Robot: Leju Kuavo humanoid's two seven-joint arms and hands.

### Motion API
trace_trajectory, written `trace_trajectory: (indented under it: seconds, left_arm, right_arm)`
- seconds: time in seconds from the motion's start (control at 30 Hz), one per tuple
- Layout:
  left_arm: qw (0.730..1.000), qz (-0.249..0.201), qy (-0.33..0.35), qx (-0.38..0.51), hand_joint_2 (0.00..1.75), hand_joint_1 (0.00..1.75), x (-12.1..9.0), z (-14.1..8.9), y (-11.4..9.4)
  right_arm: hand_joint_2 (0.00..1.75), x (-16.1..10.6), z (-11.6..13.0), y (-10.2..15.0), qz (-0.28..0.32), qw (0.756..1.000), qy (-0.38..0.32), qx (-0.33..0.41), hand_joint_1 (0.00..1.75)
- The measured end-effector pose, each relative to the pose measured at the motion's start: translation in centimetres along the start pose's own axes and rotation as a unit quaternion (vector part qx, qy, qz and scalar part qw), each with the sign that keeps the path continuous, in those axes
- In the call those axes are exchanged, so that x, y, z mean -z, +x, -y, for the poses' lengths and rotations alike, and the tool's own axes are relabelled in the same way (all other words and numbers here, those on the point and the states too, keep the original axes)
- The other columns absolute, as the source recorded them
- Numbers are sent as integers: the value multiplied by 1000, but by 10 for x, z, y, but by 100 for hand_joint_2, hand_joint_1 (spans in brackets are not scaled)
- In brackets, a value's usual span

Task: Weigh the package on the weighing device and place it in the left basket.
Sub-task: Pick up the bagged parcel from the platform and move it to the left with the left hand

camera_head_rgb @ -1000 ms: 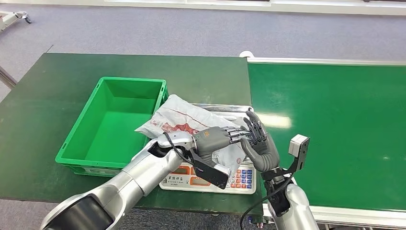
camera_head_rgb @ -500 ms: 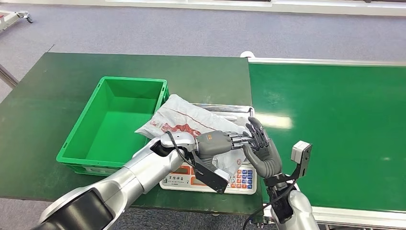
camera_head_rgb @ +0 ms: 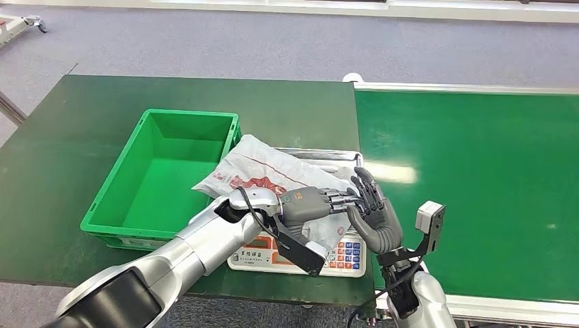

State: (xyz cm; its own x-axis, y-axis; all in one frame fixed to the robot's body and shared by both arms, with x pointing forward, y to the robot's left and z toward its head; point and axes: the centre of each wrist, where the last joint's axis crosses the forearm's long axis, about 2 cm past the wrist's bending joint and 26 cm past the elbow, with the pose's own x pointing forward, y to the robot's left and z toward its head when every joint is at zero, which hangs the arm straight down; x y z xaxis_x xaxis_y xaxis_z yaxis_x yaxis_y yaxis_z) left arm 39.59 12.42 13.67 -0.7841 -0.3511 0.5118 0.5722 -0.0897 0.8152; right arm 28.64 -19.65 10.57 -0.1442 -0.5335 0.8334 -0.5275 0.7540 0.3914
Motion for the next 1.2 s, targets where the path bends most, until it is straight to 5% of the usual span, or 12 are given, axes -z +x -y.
trace_trajectory:
  seconds: [0.93, 1.07, 1.2]
  left_arm:
    - [1000, 0, 0, 0, 175, 0, 0, 0, 0]
    - [1000, -2, -6, -1, 175, 175, -1, 0, -1]
    - [998, -17, -64, 19, 175, 175, -13, 4, -9]
  right_arm:
    - [175, 0, 0, 0, 1, 1000, 0, -1, 0]
    - [175, 0, 0, 0, 0, 1000, 3, 1, 0]
    - [175, -1, -3, -1, -20, 999, 27, 14, 0]
